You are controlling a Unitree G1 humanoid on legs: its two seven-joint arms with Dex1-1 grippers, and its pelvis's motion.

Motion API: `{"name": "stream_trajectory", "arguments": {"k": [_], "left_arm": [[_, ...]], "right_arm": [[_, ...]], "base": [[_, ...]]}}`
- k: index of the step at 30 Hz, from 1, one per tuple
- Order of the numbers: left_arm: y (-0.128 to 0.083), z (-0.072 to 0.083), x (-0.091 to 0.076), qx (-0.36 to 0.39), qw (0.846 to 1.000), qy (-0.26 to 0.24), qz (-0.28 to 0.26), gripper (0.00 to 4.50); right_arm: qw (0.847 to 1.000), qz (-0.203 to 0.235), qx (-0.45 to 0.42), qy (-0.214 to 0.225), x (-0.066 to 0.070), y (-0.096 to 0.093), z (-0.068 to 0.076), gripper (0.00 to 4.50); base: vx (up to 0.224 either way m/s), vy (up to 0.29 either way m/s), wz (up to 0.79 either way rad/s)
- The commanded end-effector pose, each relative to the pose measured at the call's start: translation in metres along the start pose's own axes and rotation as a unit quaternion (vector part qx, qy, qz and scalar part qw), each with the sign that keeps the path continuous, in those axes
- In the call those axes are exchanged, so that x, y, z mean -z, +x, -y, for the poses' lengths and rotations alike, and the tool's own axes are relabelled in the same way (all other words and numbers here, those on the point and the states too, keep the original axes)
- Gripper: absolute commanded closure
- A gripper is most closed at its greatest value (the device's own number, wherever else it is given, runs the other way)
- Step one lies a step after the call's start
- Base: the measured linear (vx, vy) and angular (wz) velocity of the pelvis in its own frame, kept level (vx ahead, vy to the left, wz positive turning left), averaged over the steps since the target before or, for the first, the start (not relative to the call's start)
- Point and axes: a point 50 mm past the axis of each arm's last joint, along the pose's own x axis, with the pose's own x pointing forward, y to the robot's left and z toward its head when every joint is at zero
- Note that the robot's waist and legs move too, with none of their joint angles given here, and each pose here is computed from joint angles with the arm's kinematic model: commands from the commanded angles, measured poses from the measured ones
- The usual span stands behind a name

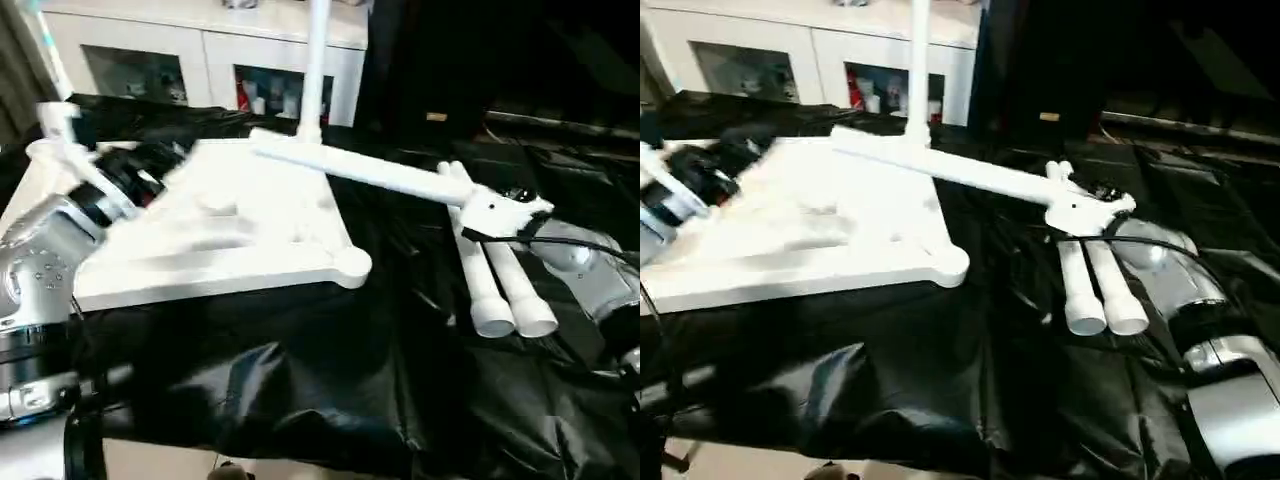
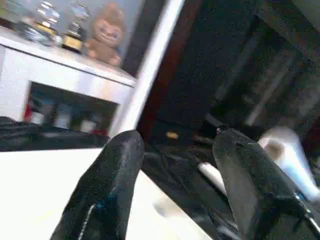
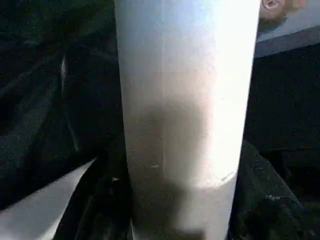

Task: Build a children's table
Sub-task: Insert table leg to table base

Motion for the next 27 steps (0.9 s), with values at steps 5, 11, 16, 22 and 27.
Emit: {"name": "stream_trajectory", "arguments": {"k": [5, 11, 16, 22, 27], "left_arm": [[0.007, 0.007, 0.018, -0.009, 0.999, 0.023, -0.047, 1.71], [0.020, 0.041, 0.048, 0.074, 0.986, 0.084, -0.125, 1.71], [0.040, 0.086, 0.053, 0.199, 0.971, 0.058, -0.121, 1.71], [0.060, 0.125, 0.048, 0.290, 0.951, -0.035, -0.100, 1.71], [0.063, 0.146, 0.046, 0.364, 0.922, -0.092, -0.100, 1.42]], "right_arm": [[0.937, 0.080, 0.026, 0.339, -0.026, 0.011, 0.012, 2.60], [0.826, 0.188, -0.126, 0.516, -0.072, 0.011, -0.006, 2.61], [0.714, 0.250, -0.346, 0.555, -0.106, -0.015, -0.033, 2.61], [0.640, 0.266, -0.450, 0.563, -0.116, -0.039, -0.039, 2.61], [0.625, 0.258, -0.477, 0.561, -0.118, -0.047, -0.041, 2.61]], "base": [[0.000, 0.000, 0.00], [0.000, 0.000, 0.00], [0.000, 0.000, 0.00], [0.000, 0.000, 0.00], [0.000, 0.000, 0.00]]}}
